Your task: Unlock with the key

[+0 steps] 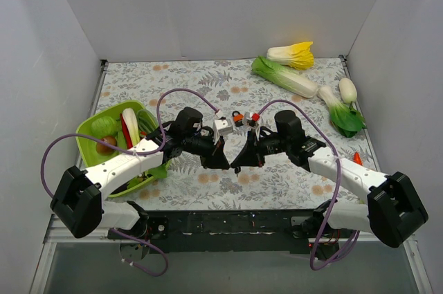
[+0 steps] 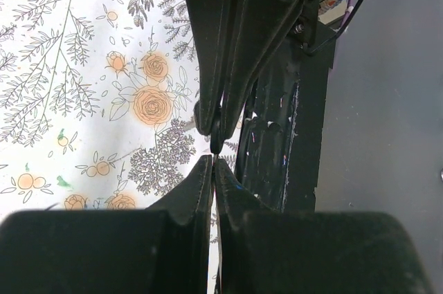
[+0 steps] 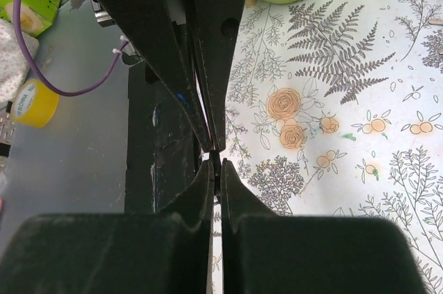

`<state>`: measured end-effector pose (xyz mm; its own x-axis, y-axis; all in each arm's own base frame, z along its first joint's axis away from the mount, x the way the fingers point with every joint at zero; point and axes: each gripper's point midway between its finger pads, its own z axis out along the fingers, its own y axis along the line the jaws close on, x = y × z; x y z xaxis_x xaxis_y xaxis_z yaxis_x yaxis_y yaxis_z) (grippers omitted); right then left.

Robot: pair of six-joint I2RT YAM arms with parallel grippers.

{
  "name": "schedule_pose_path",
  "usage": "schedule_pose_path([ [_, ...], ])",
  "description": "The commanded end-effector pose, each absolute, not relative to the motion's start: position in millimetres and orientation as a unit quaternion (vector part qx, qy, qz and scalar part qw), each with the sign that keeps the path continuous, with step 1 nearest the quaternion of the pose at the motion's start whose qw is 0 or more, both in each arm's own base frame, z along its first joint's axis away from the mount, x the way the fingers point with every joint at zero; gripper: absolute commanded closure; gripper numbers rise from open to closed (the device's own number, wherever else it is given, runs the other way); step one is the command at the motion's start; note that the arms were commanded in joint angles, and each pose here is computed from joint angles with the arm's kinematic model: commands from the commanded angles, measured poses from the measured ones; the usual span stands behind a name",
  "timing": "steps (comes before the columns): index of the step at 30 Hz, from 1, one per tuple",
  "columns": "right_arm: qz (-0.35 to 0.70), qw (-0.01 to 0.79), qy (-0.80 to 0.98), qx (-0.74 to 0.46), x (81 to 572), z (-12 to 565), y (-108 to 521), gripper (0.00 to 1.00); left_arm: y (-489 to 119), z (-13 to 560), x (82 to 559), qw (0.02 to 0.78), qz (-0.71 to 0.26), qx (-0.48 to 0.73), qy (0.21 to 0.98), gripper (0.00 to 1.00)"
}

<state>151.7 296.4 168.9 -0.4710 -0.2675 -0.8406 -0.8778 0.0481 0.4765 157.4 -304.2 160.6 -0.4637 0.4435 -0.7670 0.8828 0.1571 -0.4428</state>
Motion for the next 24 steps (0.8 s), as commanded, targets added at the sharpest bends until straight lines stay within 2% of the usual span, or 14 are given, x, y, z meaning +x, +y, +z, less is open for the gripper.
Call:
schedule_pose_path([
  [1,0.554,0.288,0.646,-0.441,147.7,172.2,297.5,0.99,-311.3,186.5,168.0,0.287,-0.457,0.461,0.704,1.0],
  [3,0.556,0.289,0.646,-0.435,146.8,173.4,297.1,0.99,-311.0,189.3,176.5,0.306,-0.445,0.448,0.713,0.98],
  [4,0.558,0.299,0.641,-0.434,147.7,178.1,297.8,0.99,-311.9,192.4,180.5,0.318,-0.443,0.441,0.713,0.91],
  [6,0.556,0.303,0.653,-0.415,149.6,176.5,296.8,0.99,-311.6,203.1,184.8,0.339,-0.442,0.423,0.715,0.54],
  [7,0.554,0.312,0.653,-0.41,151.3,178.8,296.1,0.99,-311.8,209.4,190.5,0.359,-0.439,0.416,0.711,0.43],
  [8,0.547,0.327,0.658,-0.401,155.8,177.9,295.6,0.99,-308.9,216.5,190.1,0.373,-0.44,0.408,0.708,0.25],
  [12,0.55,0.366,0.662,-0.355,163.0,187.2,292.7,0.99,-297.0,248.3,203.0,0.444,-0.437,0.354,0.698,0.03],
  [17,0.572,0.433,0.633,-0.29,170.7,217.4,288.4,0.99,-283.2,290.6,217.7,0.514,-0.477,0.227,0.676,0.02],
  [20,0.597,0.461,0.6,-0.267,169.9,239.5,287.5,0.99,-276.8,297.3,218.0,0.507,-0.537,0.116,0.664,0.02],
  [24,0.617,0.483,0.571,-0.244,171.5,260.7,287.9,0.99,-269.8,309.6,213.3,0.501,-0.6,0.041,0.623,0.02],
])
